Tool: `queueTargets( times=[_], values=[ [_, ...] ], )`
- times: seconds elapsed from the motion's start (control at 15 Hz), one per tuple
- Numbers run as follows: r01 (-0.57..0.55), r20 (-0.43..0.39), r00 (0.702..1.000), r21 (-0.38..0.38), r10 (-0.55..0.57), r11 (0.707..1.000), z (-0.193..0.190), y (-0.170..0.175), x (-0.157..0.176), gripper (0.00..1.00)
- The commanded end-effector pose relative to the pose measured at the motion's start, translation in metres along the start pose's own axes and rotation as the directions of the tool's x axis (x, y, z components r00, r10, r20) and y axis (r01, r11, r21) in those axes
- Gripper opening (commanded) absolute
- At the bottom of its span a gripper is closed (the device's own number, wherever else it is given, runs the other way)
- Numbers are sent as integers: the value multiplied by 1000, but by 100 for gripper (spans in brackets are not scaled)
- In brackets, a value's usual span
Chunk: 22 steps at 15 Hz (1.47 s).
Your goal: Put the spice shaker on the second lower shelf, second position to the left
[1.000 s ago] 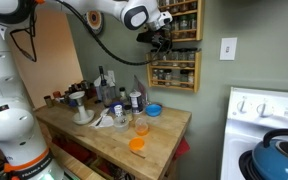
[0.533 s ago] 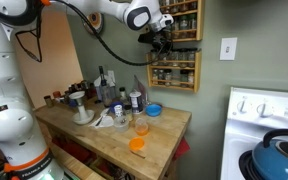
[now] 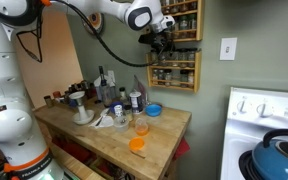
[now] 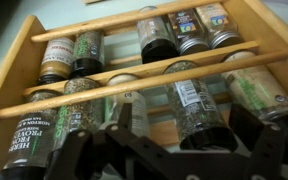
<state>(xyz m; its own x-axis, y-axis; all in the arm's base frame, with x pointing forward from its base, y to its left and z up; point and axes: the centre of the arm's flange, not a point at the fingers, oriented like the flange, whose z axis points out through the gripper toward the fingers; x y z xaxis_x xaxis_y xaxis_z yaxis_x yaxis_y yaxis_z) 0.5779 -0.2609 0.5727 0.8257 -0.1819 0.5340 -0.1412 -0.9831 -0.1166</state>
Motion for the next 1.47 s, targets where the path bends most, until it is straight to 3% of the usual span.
queueTargets(
  times=[0.0, 0.33, 0.87, 1.4],
  values=[
    [-16, 51, 999, 8, 15, 1000, -7, 5, -12, 100],
    [-4, 144, 990, -1, 4, 1000, -16, 14, -45, 100],
    [14, 275, 961, 44, -25, 999, -43, 28, -140, 100],
    [188, 321, 925, 77, -203, 979, -65, -19, -206, 100]
  ],
)
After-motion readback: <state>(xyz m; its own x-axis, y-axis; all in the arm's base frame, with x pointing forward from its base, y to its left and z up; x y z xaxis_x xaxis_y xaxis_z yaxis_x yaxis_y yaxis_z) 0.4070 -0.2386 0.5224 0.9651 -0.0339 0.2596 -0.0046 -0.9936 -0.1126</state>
